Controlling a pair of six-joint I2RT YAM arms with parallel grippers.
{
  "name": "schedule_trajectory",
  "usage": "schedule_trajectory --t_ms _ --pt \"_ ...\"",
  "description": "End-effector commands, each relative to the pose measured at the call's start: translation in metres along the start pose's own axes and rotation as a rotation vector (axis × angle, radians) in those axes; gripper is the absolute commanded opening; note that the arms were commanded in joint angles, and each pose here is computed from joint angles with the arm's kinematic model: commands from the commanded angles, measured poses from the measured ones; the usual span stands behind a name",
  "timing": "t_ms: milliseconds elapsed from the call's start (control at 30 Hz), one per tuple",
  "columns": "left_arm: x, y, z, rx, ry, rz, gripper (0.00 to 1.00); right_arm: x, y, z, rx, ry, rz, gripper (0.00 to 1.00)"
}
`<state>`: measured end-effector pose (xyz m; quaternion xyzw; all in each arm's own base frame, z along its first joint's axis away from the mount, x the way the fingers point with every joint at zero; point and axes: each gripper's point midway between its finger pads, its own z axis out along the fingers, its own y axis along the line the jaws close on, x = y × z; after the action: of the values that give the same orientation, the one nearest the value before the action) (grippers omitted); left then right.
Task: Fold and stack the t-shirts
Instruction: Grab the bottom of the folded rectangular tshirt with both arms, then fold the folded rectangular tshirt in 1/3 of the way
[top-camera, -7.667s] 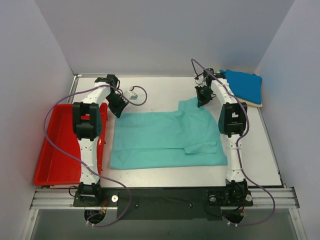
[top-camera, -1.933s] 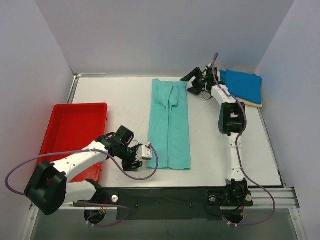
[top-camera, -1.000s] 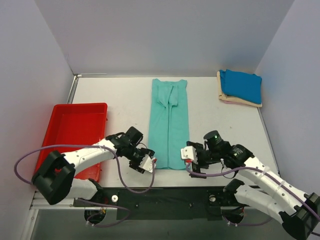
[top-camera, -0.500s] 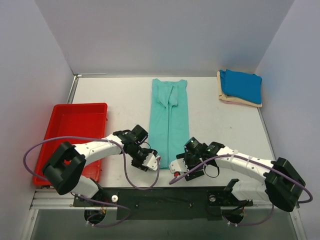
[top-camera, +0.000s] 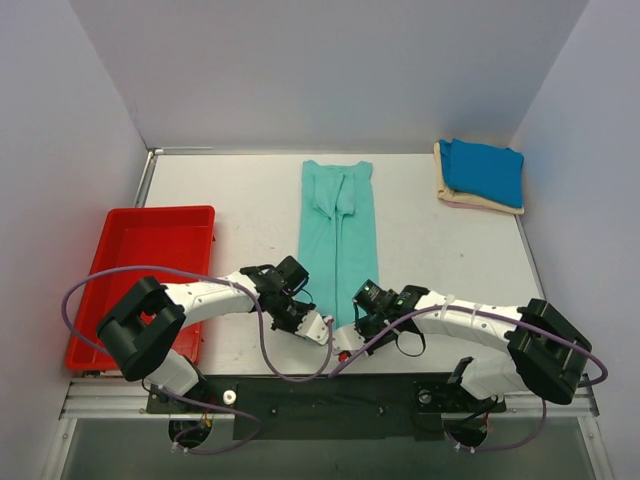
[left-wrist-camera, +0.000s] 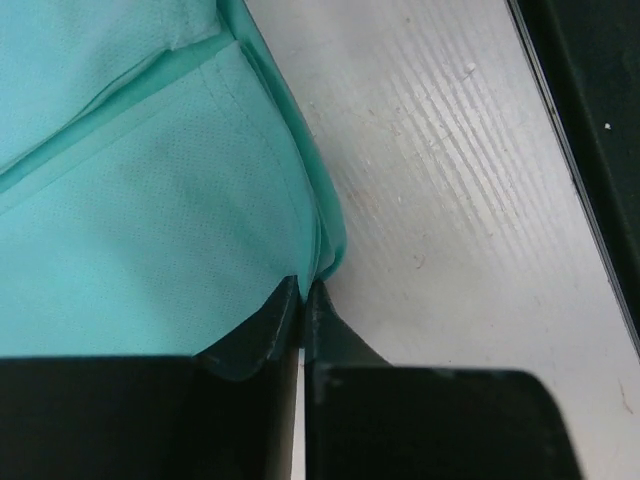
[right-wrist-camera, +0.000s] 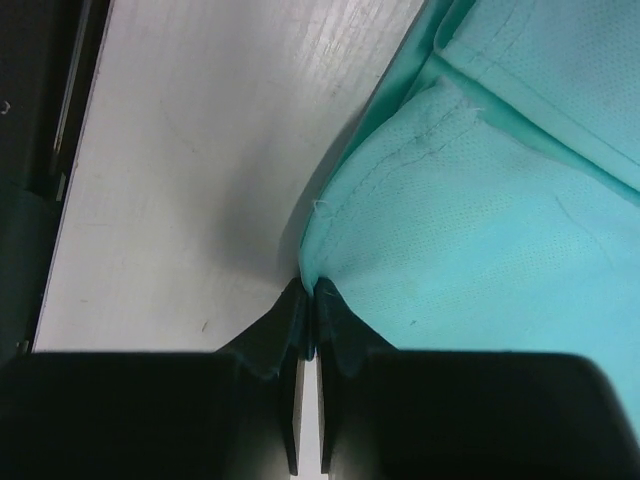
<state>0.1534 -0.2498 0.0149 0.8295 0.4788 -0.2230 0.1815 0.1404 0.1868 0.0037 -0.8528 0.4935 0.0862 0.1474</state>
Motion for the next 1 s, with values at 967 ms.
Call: schedule_trajectory --t_ms 967 --pt "-0.001 0.118 -0.13 -0.357 -0.264 -0.485 0.0 0.03 -0.136 -0.068 0.28 -0.068 0.457 0.0"
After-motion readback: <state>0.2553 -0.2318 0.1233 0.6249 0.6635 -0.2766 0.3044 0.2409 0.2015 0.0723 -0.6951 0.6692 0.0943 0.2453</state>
